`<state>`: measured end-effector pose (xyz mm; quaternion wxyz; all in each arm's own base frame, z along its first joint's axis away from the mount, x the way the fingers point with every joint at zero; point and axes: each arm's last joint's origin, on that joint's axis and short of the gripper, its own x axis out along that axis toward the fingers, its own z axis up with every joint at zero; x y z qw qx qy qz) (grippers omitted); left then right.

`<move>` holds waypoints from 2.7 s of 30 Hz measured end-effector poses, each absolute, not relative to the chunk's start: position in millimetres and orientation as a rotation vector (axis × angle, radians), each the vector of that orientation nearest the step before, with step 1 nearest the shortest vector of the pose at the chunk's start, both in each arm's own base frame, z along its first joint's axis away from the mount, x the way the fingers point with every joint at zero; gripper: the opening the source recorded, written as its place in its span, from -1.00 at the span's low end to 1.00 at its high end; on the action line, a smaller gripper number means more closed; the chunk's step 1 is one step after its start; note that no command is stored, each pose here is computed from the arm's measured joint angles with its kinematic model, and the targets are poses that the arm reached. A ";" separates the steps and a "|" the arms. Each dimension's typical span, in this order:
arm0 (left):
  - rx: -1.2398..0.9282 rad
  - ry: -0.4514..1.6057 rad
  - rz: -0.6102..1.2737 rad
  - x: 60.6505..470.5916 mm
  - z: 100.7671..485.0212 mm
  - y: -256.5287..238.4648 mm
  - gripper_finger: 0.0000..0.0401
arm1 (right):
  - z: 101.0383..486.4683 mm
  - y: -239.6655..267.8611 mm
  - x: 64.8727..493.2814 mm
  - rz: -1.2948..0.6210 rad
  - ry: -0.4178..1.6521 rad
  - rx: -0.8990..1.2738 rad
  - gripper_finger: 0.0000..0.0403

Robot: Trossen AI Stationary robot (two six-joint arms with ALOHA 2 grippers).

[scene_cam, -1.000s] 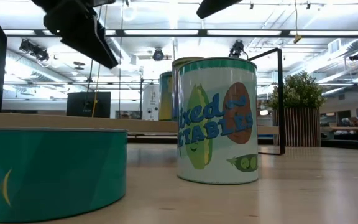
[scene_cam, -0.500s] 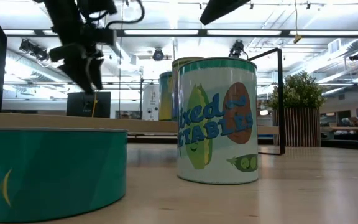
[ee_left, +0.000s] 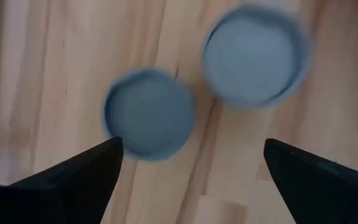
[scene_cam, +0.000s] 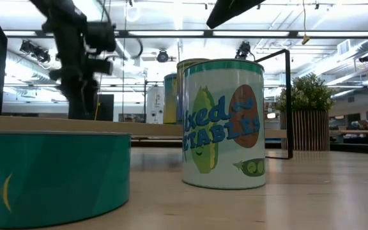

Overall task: Pick and place cans onto a shelf
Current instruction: Put the canned tomato on the shelf

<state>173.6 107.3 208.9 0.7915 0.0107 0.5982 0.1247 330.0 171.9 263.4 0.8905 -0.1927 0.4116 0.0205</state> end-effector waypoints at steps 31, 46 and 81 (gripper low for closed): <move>-0.112 1.272 0.412 176.9 147.3 144.1 0.97 | 264.4 170.1 331.7 0.052 0.845 -0.421 0.74; -0.112 1.247 0.435 183.4 152.0 143.3 0.56 | 264.7 170.3 332.1 0.052 0.839 -0.418 0.73; 0.157 1.000 -0.175 282.2 259.5 -58.6 0.46 | 258.8 163.6 323.3 -0.031 0.940 -0.454 0.74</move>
